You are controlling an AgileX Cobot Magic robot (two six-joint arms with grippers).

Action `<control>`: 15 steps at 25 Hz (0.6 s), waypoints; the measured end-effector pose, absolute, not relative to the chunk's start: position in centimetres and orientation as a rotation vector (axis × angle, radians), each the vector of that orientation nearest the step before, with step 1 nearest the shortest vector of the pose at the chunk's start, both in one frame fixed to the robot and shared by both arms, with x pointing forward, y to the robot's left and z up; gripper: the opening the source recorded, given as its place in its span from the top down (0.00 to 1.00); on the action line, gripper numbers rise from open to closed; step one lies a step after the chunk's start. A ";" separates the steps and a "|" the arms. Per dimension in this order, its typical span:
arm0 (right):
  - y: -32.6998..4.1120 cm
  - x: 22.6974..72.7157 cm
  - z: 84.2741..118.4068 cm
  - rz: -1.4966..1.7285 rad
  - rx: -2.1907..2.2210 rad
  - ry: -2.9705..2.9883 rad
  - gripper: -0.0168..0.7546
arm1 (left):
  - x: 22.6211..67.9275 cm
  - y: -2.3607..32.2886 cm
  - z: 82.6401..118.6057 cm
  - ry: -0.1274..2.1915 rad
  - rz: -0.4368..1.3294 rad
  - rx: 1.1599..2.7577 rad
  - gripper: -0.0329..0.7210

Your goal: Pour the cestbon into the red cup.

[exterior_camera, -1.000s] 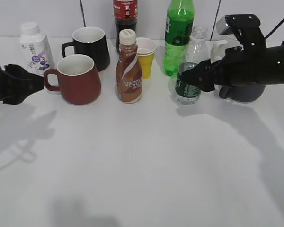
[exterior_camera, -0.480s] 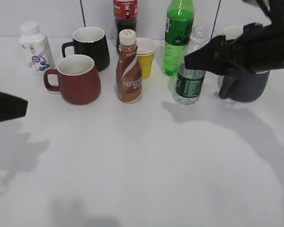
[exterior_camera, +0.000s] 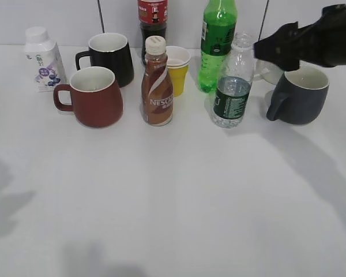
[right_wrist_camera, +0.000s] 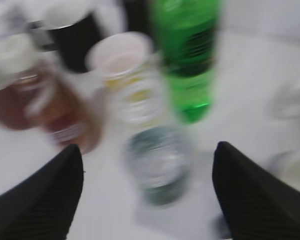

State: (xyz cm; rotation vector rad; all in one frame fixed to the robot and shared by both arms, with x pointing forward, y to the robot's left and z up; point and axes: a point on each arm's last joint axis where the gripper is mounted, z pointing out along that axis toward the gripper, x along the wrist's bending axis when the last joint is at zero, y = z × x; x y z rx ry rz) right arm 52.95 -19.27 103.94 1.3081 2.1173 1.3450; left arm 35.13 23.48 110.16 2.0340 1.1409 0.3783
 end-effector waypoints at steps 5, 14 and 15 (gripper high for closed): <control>-20.6 53.9 104.1 1.182 1.255 1.992 0.21 | 34.0 25.5 111.3 1.167 0.586 2.101 0.38; -16.5 49.1 104.5 1.696 0.993 2.586 0.21 | 32.6 27.2 109.9 1.480 0.500 2.204 0.38; -16.4 48.7 104.6 1.726 0.988 2.617 0.21 | 32.5 27.2 109.9 1.483 0.497 2.208 0.38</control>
